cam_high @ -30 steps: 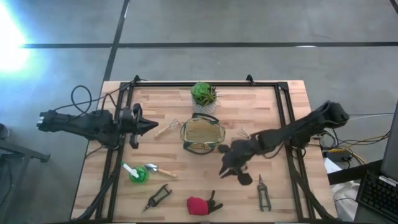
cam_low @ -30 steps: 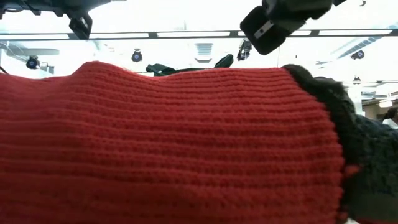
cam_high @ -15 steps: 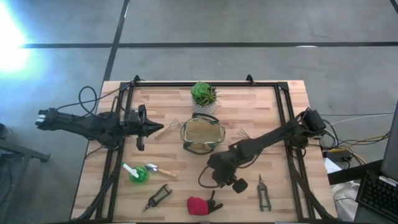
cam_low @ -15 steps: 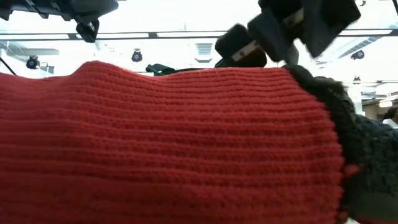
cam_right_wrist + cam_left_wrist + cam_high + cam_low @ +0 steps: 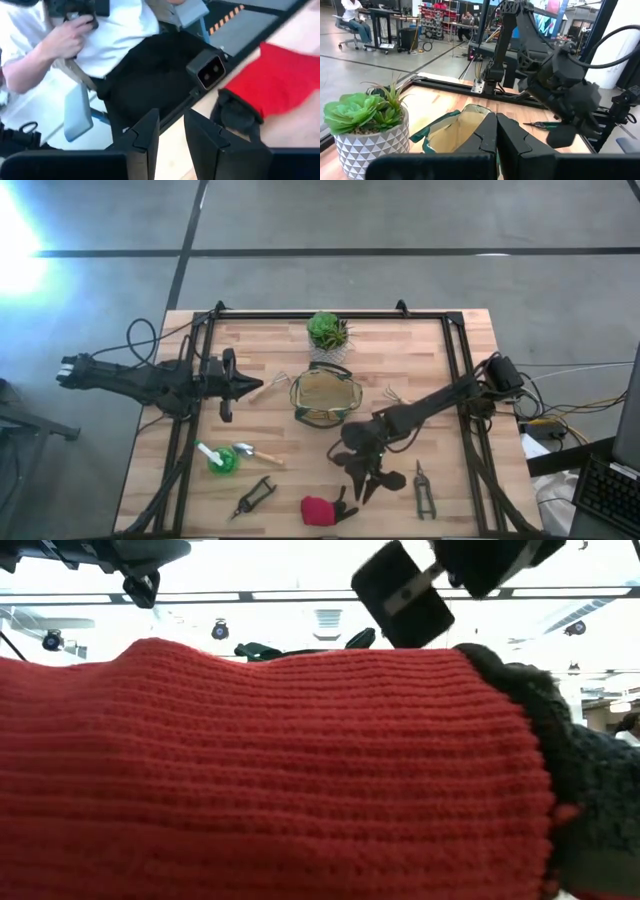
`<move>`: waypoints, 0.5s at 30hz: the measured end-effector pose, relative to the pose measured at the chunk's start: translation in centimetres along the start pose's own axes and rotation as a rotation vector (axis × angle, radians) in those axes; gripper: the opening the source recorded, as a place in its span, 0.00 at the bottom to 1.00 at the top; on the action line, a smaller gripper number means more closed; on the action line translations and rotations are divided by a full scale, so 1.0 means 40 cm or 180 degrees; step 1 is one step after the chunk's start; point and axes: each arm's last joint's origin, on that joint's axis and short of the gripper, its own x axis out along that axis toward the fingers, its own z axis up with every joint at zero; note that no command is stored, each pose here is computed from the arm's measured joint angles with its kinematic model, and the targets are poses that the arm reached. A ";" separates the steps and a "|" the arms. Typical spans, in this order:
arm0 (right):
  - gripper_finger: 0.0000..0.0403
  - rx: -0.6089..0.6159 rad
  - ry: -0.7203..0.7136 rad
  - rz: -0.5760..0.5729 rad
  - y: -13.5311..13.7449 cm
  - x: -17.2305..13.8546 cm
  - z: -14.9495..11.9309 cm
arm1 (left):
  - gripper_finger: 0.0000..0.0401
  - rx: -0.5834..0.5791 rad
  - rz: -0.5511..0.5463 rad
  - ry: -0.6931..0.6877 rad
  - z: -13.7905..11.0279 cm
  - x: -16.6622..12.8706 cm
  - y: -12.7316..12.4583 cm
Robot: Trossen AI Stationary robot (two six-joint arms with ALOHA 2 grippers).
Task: Pick & Place Garden tools in Gardening bag
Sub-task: Put the red gloves into the gardening bag
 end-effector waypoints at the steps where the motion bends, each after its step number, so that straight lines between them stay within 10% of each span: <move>1: 0.22 0.0042 -0.0004 -0.0009 -0.003 -0.007 -0.003 | 0.01 0.0000 0.0000 0.0002 0.000 0.000 0.000; 9: 0.25 -0.0006 -0.0017 -0.0083 -0.030 -0.084 -0.008 | 0.01 0.0008 0.0004 0.0010 -0.001 0.003 -0.001; 15: 0.26 0.0434 0.0201 -0.0785 -0.081 -0.161 -0.046 | 0.01 0.0110 -0.0014 -0.0104 0.007 0.004 -0.002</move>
